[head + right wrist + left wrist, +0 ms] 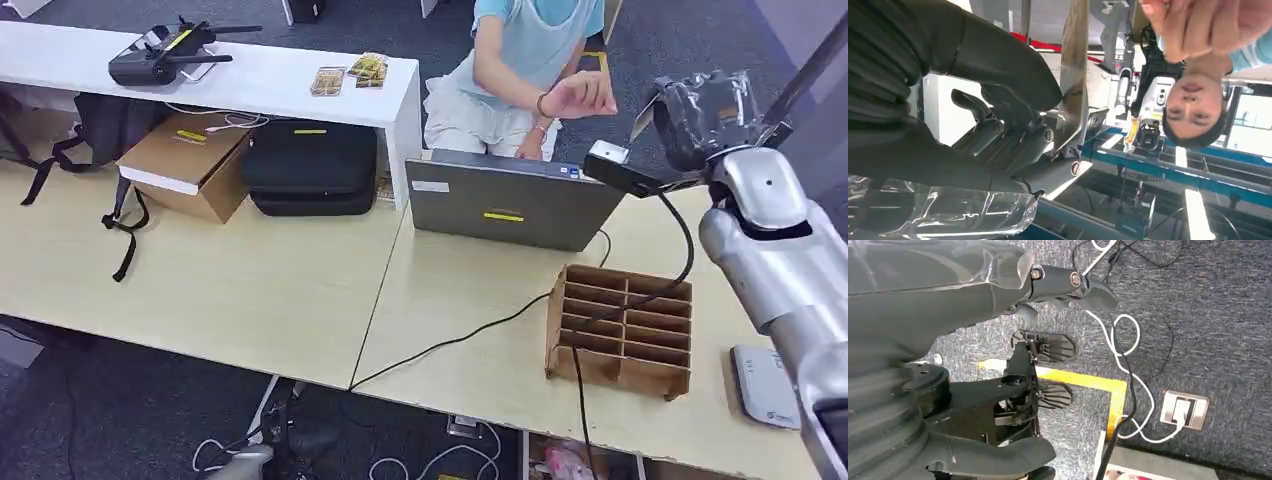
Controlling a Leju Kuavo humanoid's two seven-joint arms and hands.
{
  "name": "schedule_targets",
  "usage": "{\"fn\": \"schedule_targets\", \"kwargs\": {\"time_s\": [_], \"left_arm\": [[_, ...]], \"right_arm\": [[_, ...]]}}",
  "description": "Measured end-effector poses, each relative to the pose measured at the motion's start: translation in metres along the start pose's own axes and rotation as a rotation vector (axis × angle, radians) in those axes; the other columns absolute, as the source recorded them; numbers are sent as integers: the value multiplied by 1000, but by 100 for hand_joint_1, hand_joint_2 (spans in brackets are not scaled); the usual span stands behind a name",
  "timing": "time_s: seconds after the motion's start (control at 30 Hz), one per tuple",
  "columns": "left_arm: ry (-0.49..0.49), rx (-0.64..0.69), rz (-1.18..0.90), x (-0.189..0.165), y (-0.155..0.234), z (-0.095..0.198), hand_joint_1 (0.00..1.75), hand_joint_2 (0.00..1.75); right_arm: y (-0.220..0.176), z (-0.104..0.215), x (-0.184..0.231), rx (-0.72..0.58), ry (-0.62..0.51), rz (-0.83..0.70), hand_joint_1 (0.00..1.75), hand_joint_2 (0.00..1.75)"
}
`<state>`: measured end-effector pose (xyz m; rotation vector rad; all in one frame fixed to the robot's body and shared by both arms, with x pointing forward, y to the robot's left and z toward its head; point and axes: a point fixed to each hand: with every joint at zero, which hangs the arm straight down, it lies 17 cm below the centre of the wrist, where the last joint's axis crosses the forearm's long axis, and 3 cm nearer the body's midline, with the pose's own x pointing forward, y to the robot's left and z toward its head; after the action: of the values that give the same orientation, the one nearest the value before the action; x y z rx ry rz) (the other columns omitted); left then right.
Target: Pass the card to the sensor for recognition and then transmit it.
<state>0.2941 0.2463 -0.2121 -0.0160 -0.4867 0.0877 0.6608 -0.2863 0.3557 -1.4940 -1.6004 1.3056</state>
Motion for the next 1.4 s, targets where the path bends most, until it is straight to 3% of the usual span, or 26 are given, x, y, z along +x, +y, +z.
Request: {"fn": "schedule_targets", "kwargs": {"time_s": [0.3,0.57,0.8,1.0,1.4], "left_arm": [[0,0,-3,-1,0,0,0,175],[7,1,-12,-6,0,0,0,175],[20,11,-12,-14,5,0,0,175],[50,22,-4,-36,12,1,0,175],[83,40,8,-58,27,3,0,175]], "right_arm": [[2,6,-18,-14,64,-80,175,175],[10,35,-91,-47,278,-466,175,175],[3,56,-145,-31,376,-738,175,175],[7,73,-173,76,432,-923,175,175],[7,106,-216,205,525,-1100,175,175]]}}
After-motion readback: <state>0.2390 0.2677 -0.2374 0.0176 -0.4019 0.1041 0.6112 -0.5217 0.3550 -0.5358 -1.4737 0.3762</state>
